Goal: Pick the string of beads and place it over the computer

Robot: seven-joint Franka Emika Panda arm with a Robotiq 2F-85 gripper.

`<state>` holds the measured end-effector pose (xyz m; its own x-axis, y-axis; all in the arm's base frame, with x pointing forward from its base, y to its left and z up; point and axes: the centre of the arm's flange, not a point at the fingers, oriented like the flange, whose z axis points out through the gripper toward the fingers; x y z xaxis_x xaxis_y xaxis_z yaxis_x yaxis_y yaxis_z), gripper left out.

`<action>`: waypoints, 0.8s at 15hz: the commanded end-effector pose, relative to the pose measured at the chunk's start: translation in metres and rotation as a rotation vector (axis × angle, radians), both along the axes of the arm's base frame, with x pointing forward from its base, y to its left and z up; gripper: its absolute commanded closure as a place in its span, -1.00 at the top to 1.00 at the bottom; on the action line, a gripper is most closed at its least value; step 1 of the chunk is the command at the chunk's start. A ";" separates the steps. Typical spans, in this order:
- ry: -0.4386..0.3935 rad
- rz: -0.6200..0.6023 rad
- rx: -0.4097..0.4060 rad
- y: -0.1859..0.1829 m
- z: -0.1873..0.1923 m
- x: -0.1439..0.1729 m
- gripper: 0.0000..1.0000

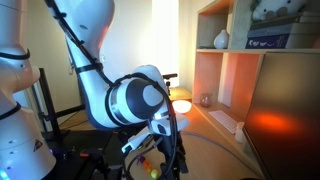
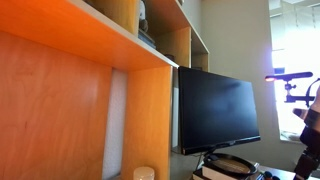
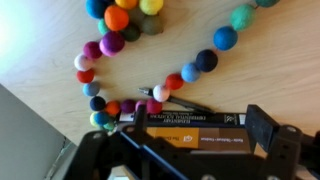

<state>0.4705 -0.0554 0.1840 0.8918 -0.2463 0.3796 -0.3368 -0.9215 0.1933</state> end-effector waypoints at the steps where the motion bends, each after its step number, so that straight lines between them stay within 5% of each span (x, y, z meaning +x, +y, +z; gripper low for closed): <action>1: 0.100 0.038 0.023 0.008 -0.031 0.033 1.00; 12: 0.340 0.088 0.056 0.016 -0.086 0.098 1.00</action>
